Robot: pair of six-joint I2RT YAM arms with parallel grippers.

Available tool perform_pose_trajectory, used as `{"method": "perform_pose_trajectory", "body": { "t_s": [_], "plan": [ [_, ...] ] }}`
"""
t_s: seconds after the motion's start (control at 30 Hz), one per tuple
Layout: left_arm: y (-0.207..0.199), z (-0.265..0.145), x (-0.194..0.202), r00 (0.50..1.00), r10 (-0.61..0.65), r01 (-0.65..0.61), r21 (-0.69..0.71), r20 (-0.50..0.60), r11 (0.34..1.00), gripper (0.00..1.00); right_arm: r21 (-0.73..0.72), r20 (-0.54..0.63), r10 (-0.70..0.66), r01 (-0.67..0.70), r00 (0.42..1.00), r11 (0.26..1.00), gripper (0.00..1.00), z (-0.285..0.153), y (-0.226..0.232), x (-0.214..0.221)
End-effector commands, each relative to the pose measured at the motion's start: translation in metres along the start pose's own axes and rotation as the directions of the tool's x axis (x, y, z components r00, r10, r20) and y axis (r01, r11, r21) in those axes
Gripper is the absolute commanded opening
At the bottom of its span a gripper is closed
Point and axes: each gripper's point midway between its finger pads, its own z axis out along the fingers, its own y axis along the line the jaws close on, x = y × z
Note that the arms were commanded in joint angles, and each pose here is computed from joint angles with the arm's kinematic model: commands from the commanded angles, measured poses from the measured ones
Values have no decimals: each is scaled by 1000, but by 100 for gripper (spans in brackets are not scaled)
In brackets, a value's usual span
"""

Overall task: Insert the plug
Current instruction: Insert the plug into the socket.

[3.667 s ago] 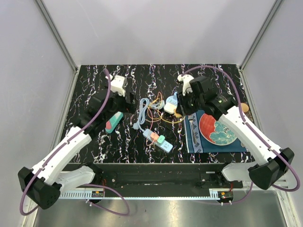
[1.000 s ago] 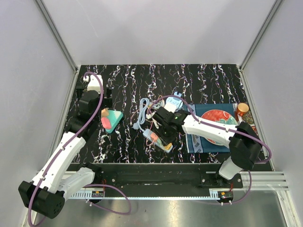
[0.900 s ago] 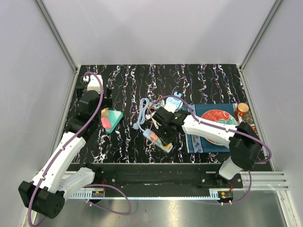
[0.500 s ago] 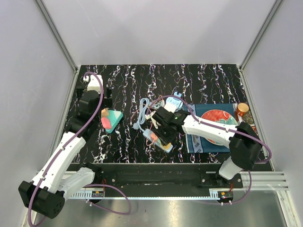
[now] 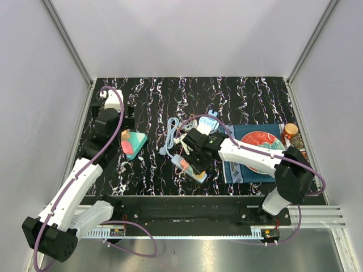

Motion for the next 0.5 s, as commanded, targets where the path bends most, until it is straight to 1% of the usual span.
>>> {"method": "perform_pose_trajectory", "body": {
  "t_s": [0.0, 0.13, 0.33, 0.47],
  "plan": [
    [5, -1, -14, 998, -17, 18, -16, 54, 1000, 96, -6, -12, -31, 31, 999, 999, 0, -2, 3, 8],
    [4, -1, -14, 998, -15, 16, -14, 54, 1000, 96, -14, -42, -49, 48, 998, 999, 0, 4, 2, 17],
    [4, -1, -13, 999, -13, 13, -16, 53, 1000, 96, -66, -29, -63, 61, 998, 996, 0, 10, 11, 17],
    [6, -1, -14, 998, -13, 14, -20, 55, 1000, 96, -83, -47, -64, 60, 997, 995, 0, 13, 14, 20]
  ]
}}
